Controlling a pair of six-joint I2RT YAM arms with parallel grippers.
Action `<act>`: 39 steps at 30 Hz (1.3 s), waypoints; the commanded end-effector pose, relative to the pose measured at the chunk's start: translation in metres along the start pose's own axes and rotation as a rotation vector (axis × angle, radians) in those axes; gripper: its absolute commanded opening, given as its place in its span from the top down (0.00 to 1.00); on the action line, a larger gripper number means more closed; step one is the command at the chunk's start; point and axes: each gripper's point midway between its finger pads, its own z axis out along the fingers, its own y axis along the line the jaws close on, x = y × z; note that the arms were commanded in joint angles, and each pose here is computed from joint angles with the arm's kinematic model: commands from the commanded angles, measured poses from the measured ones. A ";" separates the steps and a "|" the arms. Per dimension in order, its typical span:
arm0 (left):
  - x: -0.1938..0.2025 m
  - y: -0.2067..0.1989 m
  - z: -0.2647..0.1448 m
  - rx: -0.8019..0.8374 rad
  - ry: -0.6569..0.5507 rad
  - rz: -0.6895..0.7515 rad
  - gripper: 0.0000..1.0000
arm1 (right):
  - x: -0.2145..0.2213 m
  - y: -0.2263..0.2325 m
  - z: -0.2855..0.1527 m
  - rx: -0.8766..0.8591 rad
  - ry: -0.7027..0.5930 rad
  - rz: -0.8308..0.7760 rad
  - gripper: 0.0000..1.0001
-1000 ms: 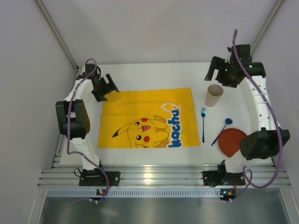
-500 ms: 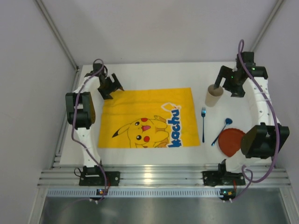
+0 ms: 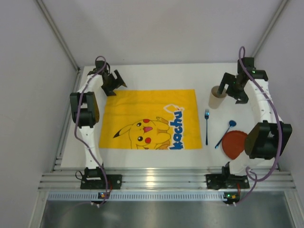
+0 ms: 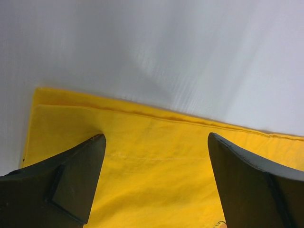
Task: Set the dinner table for one person
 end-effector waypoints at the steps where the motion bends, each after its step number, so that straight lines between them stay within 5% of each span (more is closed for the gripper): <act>1: -0.003 0.006 0.019 -0.006 -0.002 0.005 0.06 | -0.013 -0.008 0.012 0.033 -0.035 0.031 0.00; 6: -0.010 -0.002 0.016 0.023 -0.007 -0.012 0.06 | -0.026 -0.010 0.034 0.050 -0.044 0.061 0.01; 13: -0.029 -0.038 -0.040 0.118 -0.100 -0.030 0.05 | -0.042 -0.017 0.060 0.098 -0.054 0.092 0.08; 15: -0.028 -0.040 -0.052 0.116 -0.119 -0.029 0.05 | -0.041 -0.021 0.070 0.120 -0.045 0.097 0.19; 16: -0.031 -0.047 -0.068 0.129 -0.141 -0.021 0.05 | -0.043 -0.021 0.073 0.119 -0.050 0.096 0.40; 22: -0.013 -0.046 -0.111 0.123 -0.162 0.001 0.05 | -0.037 -0.023 0.099 0.139 -0.005 0.076 0.98; 28: 0.025 -0.036 -0.131 0.122 -0.125 -0.003 0.06 | -0.049 -0.011 0.087 0.112 -0.033 0.046 1.00; 32: 0.055 -0.019 -0.141 0.066 -0.115 0.013 0.06 | -0.069 0.040 0.033 0.021 -0.148 -0.028 1.00; 39: 0.121 0.006 -0.144 -0.010 -0.049 0.004 0.09 | -0.021 0.134 0.006 -0.105 -0.124 -0.162 1.00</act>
